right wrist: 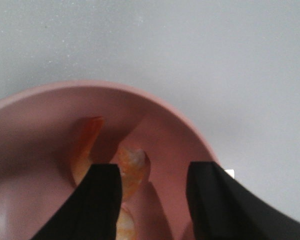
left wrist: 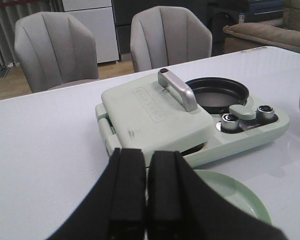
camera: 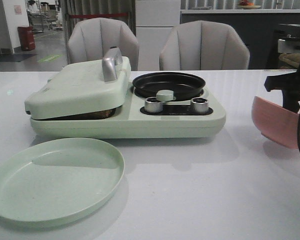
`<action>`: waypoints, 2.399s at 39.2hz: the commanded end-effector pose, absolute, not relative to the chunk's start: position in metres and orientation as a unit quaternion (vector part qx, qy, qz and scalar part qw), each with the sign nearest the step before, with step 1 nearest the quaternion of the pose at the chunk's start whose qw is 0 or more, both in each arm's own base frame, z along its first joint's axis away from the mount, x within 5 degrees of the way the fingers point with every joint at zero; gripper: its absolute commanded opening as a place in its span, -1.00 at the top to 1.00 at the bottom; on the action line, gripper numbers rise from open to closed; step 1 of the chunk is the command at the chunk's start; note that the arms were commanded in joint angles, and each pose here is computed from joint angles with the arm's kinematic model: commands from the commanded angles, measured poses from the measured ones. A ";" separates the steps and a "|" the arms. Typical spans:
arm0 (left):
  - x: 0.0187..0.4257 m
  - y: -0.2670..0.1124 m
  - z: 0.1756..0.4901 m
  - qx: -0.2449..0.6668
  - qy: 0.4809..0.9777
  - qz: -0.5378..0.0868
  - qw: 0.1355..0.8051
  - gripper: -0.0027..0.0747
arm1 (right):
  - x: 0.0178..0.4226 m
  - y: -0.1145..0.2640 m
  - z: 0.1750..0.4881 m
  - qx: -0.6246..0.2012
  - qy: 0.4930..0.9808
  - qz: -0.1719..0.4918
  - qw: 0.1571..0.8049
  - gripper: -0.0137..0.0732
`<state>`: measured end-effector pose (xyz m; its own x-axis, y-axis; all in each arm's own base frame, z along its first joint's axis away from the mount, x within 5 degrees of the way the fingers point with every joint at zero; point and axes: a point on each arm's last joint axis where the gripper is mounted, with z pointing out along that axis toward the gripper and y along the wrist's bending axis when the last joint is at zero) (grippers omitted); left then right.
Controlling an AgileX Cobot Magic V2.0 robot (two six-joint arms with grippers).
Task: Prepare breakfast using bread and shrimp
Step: 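Lower the right gripper onto the pink bowl rim and grasp it, then lift the pink bowl with the right gripper toward the frying pan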
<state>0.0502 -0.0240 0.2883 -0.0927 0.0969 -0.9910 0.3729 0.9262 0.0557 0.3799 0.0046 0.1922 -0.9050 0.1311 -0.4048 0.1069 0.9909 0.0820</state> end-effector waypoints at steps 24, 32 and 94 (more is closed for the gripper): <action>0.051 -0.023 0.303 0.142 0.703 -0.116 0.688 0.64 | 0.376 -0.001 0.244 0.036 0.958 0.006 0.285 -0.30; 0.051 -0.023 0.303 0.142 0.703 -0.116 0.688 0.64 | 0.375 -0.001 0.255 0.036 0.951 0.007 0.307 -0.30; 0.051 -0.023 0.303 0.143 0.703 -0.116 0.687 0.64 | 0.409 -0.016 0.275 0.106 0.912 0.057 0.392 0.36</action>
<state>0.0502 -0.0240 0.2883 -0.0934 0.0953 -0.9911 0.3727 0.9264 0.0540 0.4044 -0.0162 0.2141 -0.8365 0.2213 -0.5014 0.1743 0.9748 0.1394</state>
